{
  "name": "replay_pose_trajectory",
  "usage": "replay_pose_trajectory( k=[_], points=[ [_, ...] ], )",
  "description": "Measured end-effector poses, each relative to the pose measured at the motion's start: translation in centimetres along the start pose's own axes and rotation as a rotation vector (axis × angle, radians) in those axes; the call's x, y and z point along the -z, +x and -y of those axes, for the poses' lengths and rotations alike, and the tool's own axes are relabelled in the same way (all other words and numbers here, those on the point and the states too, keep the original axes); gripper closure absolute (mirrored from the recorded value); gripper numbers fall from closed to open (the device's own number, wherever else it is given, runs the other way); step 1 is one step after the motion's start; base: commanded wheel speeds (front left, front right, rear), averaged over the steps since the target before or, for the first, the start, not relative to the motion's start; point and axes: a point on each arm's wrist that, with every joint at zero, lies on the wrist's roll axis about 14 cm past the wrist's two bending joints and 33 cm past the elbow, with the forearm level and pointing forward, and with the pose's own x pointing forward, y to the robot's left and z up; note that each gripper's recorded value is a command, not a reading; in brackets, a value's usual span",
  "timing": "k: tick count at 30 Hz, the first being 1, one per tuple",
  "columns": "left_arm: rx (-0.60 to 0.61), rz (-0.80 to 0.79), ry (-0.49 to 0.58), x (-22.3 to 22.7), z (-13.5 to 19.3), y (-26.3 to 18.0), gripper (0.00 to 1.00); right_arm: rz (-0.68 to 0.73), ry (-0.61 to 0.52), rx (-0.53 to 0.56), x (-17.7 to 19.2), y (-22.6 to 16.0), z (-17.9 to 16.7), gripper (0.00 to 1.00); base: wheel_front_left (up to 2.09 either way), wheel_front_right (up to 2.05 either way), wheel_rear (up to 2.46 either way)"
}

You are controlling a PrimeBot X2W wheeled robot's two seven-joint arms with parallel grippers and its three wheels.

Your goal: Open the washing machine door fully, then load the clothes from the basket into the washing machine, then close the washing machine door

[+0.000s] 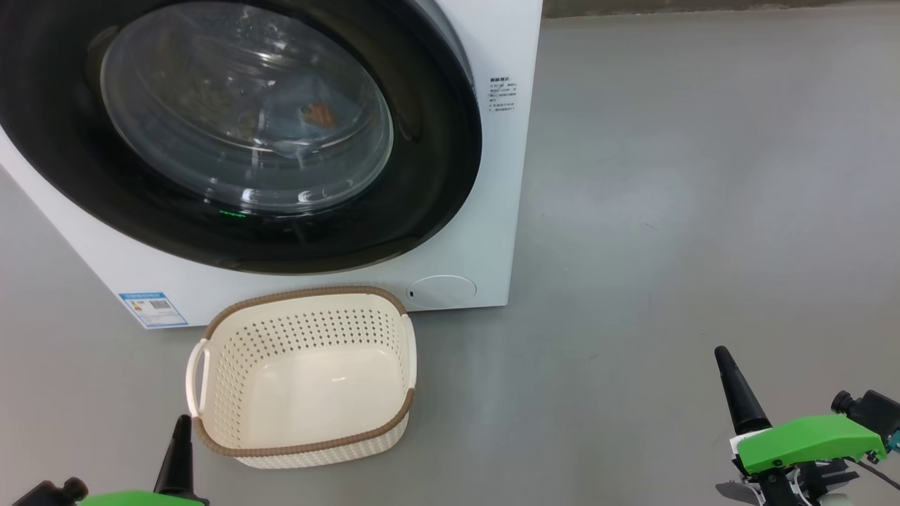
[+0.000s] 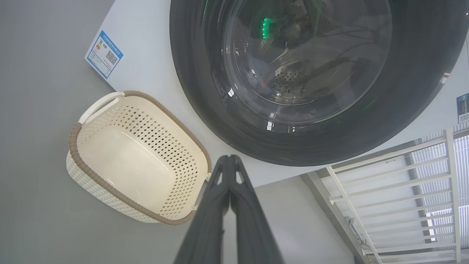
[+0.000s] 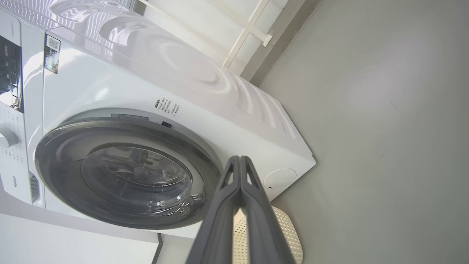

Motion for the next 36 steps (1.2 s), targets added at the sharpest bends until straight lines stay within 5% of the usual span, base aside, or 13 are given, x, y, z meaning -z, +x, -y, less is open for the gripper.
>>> replay_pose_trajectory(
  k=[36],
  points=[
    [0.050, -0.017, -0.379, -0.7, 1.5, -0.2, 1.00, 0.014, 0.378, -0.053, -0.6, -0.4, -1.8, 1.00, 0.00, 0.00, 0.00]
  ],
)
